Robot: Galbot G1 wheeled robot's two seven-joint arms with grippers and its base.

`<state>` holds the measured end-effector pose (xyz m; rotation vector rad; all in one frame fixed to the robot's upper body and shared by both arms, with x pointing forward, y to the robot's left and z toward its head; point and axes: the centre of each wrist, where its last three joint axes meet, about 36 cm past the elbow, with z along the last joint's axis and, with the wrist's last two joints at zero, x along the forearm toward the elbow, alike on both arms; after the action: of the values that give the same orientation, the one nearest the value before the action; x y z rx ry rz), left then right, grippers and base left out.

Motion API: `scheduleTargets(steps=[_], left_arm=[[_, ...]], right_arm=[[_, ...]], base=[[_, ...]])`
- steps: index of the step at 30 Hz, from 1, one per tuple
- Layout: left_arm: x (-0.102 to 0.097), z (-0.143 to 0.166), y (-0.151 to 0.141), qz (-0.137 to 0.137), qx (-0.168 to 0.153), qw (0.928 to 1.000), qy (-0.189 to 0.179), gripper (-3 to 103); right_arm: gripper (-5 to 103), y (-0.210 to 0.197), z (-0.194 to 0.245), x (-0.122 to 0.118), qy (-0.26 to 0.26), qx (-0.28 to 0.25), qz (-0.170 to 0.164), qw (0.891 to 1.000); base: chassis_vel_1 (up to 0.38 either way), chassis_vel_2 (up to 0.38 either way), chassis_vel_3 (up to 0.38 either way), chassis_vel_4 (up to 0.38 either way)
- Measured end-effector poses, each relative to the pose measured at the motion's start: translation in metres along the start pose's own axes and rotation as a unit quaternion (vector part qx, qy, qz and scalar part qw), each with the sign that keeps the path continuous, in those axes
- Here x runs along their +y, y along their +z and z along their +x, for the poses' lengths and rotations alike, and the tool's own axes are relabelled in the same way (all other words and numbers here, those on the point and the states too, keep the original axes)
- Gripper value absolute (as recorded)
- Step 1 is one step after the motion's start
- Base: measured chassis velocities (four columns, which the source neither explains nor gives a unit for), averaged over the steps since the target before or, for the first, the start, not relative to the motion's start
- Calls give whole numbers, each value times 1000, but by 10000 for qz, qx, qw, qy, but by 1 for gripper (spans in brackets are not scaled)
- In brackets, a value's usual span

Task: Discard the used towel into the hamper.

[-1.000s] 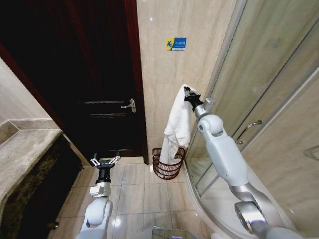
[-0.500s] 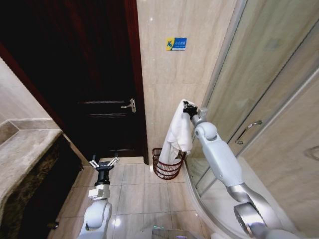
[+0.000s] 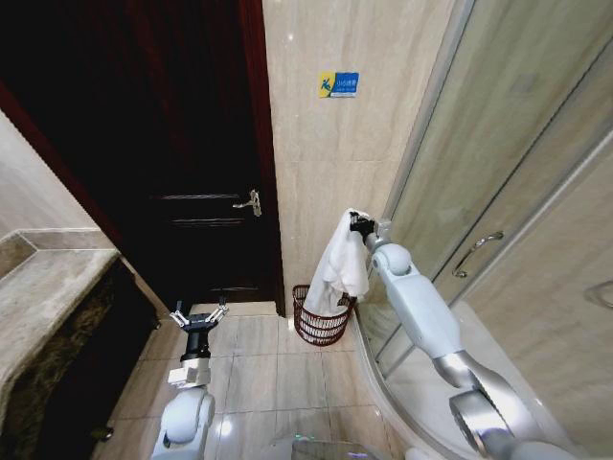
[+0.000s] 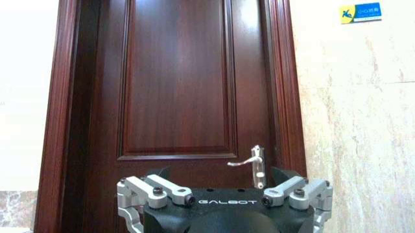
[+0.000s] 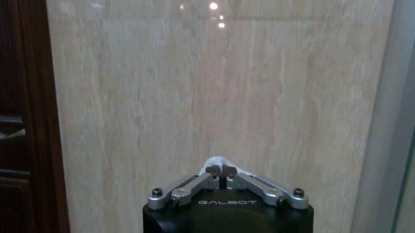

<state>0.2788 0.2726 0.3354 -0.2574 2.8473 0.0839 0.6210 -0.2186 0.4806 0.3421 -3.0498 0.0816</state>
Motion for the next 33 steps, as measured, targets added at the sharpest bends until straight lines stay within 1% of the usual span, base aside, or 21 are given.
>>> scheduleTargets(steps=[4,6,12,33], left_arm=[[0,2,1,3,10,10000,7,100],[1,5,2,-1,30,10000,15,100],[1,9,4,-1,59,10000,29,100],[2,18,9,-83,134,9998,101,100]], right_arm=[[1,4,1,2,-8,106,-84,9999],[1,6,3,5,-23,268,-141,9995],[1,9,7,6,-35,448,-192,9988],[1,0,9,5,58,279,-279,9992]], base=[[0,0,0,0],[0,0,0,0],[0,0,0,0],[0,0,0,0]])
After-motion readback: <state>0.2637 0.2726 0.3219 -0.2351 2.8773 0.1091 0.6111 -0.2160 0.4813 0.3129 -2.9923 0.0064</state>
